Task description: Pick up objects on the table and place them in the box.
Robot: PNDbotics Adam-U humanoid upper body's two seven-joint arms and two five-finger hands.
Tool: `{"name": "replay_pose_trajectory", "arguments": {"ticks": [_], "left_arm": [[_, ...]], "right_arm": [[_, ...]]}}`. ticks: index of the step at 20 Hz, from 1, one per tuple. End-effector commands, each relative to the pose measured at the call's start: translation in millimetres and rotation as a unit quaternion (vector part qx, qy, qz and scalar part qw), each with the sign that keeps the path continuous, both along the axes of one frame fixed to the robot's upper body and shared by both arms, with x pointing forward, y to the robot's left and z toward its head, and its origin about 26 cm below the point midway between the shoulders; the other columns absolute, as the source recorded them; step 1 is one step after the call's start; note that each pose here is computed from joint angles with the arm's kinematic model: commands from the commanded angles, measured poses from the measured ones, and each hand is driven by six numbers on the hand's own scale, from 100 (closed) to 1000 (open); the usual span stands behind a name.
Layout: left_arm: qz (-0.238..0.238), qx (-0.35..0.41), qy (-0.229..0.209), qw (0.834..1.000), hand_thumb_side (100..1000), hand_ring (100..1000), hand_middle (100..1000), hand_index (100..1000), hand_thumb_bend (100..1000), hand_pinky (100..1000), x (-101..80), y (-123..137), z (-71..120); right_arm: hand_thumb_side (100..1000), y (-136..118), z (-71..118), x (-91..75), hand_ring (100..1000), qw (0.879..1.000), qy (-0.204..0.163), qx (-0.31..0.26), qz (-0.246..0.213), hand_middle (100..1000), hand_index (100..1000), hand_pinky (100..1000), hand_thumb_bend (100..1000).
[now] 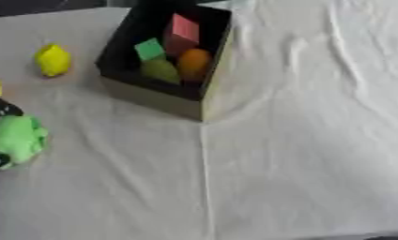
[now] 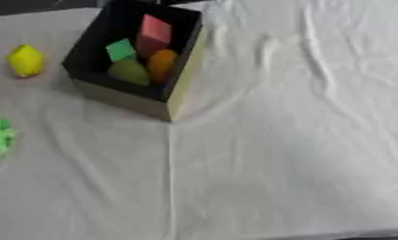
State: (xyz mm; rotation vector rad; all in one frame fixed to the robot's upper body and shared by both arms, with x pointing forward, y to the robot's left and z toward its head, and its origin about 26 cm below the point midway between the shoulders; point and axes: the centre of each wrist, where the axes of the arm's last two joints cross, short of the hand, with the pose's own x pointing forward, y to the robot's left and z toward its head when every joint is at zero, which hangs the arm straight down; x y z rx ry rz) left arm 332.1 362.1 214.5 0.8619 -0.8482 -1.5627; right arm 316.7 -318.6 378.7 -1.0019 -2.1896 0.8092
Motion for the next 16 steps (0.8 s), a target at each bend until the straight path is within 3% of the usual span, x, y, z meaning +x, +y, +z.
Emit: {"name": "replay_pose_trajectory", "arguments": {"ticks": [1, 3, 4, 8, 12, 16], "left_arm": [[-0.002, 0.019, 0.000, 1.000, 131, 773, 691, 808, 286, 826, -0.3, 1.3, 6.4], [-0.005, 0.023, -0.005, 1.000, 124, 737, 637, 739, 267, 797, -0.9, 0.3, 6.8], [-0.005, 0.028, -0.011, 1.000, 100, 672, 567, 652, 201, 750, -1.3, 0.0, 7.3], [-0.010, 0.046, -0.041, 0.998, 100, 549, 463, 537, 100, 606, -3.7, -3.7, 5.9], [-0.022, 0.037, -0.094, 0.995, 100, 515, 440, 518, 100, 570, -10.6, -13.1, 13.7], [-0.058, 0.029, -0.170, 0.983, 100, 508, 430, 511, 100, 565, -26.5, -33.7, 45.2]], "right_arm": [[306, -4.5, 9.3, -5.3, 862, 1.000, -0.015, 0.006, -0.006, 592, 705, 866, 100], [311, -5.4, 9.1, -5.6, 861, 1.000, -0.015, 0.009, -0.007, 590, 704, 866, 100], [319, -5.7, 8.9, -5.8, 860, 1.000, -0.016, 0.012, -0.007, 577, 702, 866, 100], [331, -6.8, 7.9, -6.2, 858, 1.000, -0.017, 0.021, -0.008, 573, 699, 866, 100], [335, -9.0, 7.2, -6.2, 856, 0.999, -0.017, 0.026, -0.012, 571, 697, 865, 100], [329, -10.5, 7.7, -6.9, 854, 0.999, -0.019, 0.029, -0.015, 570, 696, 865, 100]]}}
